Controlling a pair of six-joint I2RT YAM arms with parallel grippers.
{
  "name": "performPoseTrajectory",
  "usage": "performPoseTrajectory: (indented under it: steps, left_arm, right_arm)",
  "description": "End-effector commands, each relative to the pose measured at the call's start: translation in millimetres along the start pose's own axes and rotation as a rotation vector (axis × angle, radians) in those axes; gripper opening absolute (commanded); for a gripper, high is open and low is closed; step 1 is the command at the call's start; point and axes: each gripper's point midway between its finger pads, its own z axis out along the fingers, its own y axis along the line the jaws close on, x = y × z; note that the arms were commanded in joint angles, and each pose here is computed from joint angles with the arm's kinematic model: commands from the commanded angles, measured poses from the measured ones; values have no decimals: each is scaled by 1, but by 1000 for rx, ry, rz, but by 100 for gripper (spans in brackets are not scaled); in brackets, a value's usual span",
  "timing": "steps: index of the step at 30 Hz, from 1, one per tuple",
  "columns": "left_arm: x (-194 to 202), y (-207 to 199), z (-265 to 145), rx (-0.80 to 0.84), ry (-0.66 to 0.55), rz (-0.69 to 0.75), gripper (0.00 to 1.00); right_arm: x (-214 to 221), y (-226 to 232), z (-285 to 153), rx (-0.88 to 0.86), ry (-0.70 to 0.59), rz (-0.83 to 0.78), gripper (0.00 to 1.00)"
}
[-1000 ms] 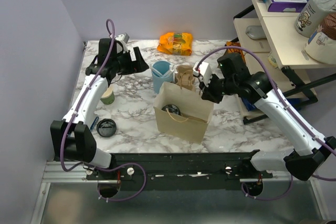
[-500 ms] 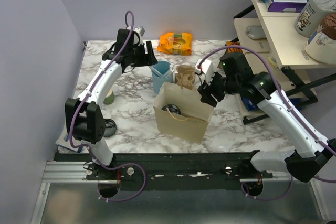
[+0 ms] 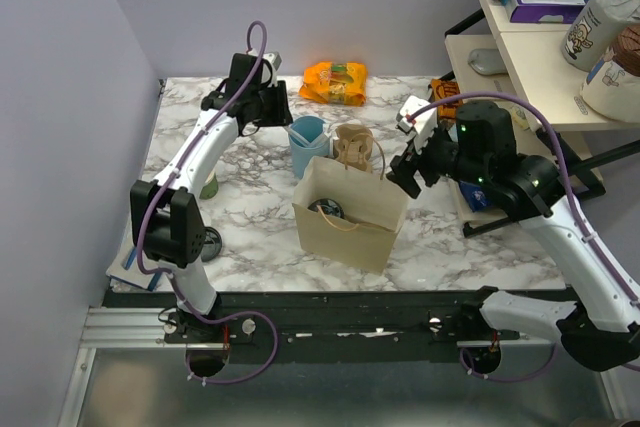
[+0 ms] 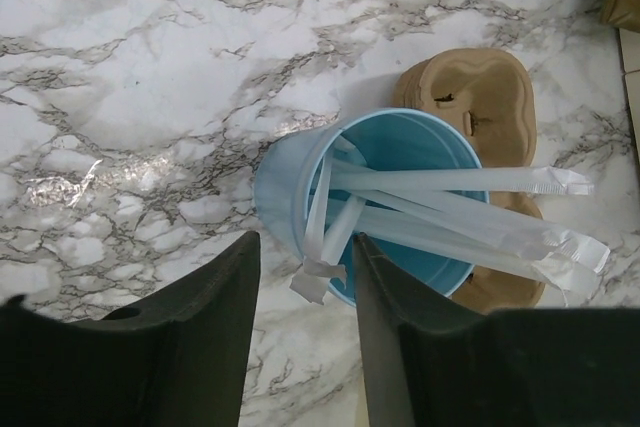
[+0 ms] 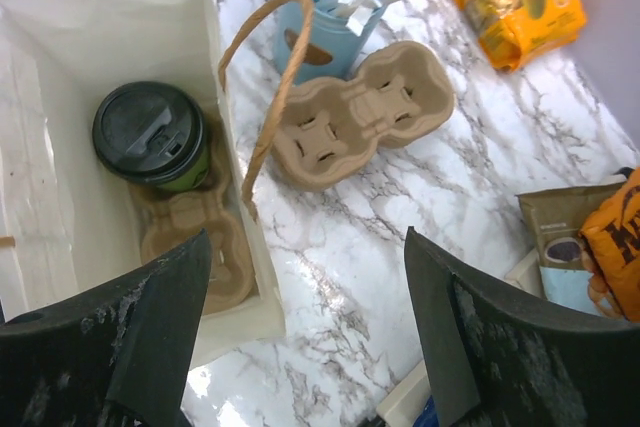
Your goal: Pack the takeout coffee
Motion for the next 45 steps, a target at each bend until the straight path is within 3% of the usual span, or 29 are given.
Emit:
performPoseTrajectory:
  steps: [1, 9, 21, 24, 29, 38, 45]
  left_arm:
    - [-5, -5, 0, 1, 1, 34, 45]
    - [-7, -11, 2, -11, 3, 57, 30]
    - [2, -10, 4, -79, 39, 86, 26]
    - [3, -11, 5, -92, 44, 89, 20]
    - [-4, -14, 1, -91, 19, 82, 0]
    - [-35, -29, -21, -64, -84, 63, 0]
    - [-68, -46, -73, -40, -219, 39, 0]
  right_arm:
    - [-9, -21, -4, 126, -54, 41, 86]
    - [-10, -34, -11, 219, -80, 85, 86]
    - [1, -41, -15, 278, -57, 91, 86]
    - [3, -41, -14, 283, -52, 90, 86]
    - [5, -45, -14, 306, -48, 92, 86]
    - [-6, -58, -22, 397, -139, 139, 87]
    - [-17, -72, -44, 516, -284, 177, 88]
